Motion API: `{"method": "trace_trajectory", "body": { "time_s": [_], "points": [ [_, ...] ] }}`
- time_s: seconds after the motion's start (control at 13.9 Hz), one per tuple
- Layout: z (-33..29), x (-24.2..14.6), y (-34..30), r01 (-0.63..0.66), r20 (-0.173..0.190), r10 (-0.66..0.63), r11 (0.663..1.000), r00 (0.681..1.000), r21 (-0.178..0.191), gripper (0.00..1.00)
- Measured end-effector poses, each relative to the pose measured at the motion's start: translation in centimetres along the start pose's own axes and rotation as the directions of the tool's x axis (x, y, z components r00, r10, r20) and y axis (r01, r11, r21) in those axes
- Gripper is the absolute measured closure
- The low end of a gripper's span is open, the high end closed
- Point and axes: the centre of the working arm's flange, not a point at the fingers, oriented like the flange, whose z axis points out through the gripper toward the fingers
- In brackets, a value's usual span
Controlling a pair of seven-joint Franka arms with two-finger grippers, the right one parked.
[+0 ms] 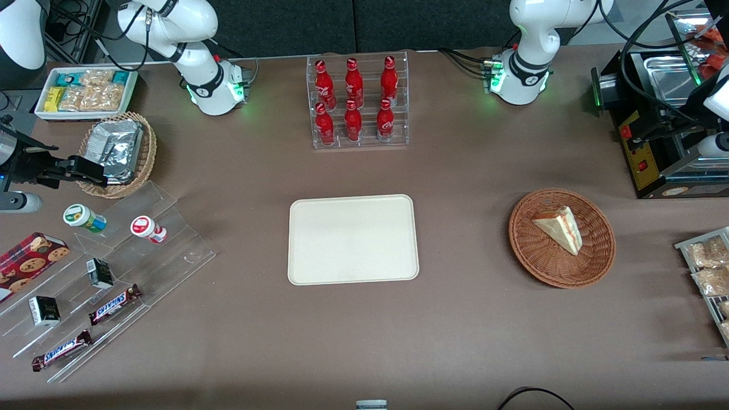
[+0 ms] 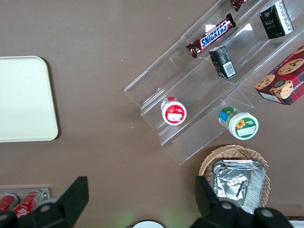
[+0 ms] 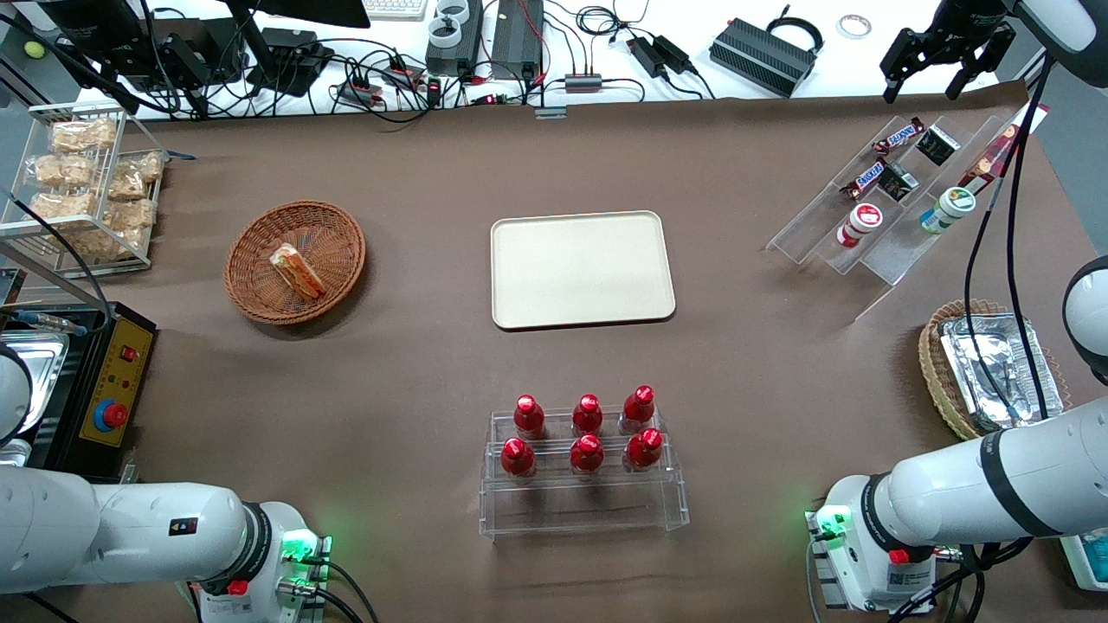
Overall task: Place sandwich from basket to tray
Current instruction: 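Move the open left gripper down over the wrapped sandwich in the basket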
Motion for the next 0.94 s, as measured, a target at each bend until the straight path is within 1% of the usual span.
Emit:
{"method": "trace_trajectory", "body": {
  "time_s": [0.36,0.5,0.58,0.65,0.79,0.86,0.94],
  "points": [
    [0.2,0.1,-0.1,0.005,0.005,-0.005,1.000,1.000,0.000,0.00],
    [0.8,0.3,-0.7,0.026,0.020,-0.026,1.000,0.999,0.001,0.00],
    [1.3,0.4,-1.3,0.075,0.033,-0.075,0.997,0.997,0.003,0.00],
    [2.1,0.6,-2.0,0.166,0.051,-0.166,0.986,0.985,0.008,0.00],
    [4.7,1.2,-3.2,0.347,0.094,-0.348,0.938,0.933,0.030,0.00],
    [6.5,1.9,-3.3,0.413,0.106,-0.415,0.910,0.904,0.042,0.00],
    [8.8,2.8,-3.3,0.473,0.107,-0.476,0.880,0.873,0.052,0.00]
  ]
}}
